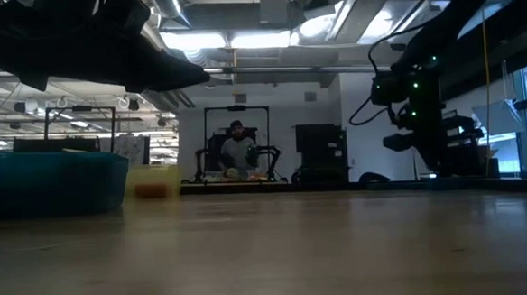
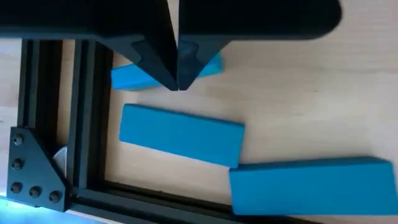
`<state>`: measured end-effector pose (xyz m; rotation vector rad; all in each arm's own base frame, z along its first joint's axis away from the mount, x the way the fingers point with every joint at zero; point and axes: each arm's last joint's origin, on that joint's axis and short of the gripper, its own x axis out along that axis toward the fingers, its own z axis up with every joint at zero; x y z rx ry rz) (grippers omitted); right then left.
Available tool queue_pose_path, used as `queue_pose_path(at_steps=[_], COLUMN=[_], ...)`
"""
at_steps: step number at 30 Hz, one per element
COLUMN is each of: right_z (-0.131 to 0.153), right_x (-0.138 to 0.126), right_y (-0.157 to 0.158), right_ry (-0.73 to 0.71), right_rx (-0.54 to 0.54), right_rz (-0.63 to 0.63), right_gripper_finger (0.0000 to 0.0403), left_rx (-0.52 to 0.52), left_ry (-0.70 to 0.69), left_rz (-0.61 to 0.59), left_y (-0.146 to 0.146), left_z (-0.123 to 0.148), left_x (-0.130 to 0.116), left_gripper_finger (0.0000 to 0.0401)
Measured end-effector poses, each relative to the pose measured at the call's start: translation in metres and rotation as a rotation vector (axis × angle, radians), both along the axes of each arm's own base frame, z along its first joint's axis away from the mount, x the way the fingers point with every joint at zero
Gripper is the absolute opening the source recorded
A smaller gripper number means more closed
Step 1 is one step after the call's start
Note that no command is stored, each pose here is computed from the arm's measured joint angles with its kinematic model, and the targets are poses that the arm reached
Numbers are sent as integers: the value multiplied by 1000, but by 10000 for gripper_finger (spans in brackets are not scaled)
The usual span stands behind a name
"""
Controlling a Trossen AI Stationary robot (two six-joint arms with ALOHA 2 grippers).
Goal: Sort blocks by size
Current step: Put the blue block into the orange bin
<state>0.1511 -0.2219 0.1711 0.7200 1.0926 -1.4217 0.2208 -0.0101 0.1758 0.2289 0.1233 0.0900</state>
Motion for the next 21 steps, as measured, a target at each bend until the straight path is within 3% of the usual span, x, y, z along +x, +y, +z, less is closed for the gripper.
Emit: queue_pose_path(at_steps=[5,13,21], right_z=[-4,-24,-23], right_x=[-3,1,5], right_y=[-3,-7,-2], right_ry=[12,85,42], right_rx=[10,45,100], right_rz=[-15,-19,18], right_gripper_finger=[24,4,15], left_rx=[-1,-3,-3], left_ry=[2,2,3], left_rz=[1,1,-1], left_y=[0,0,0], left_z=[0,0,0], left_x=[0,0,0], left_gripper_finger=[208,208,208])
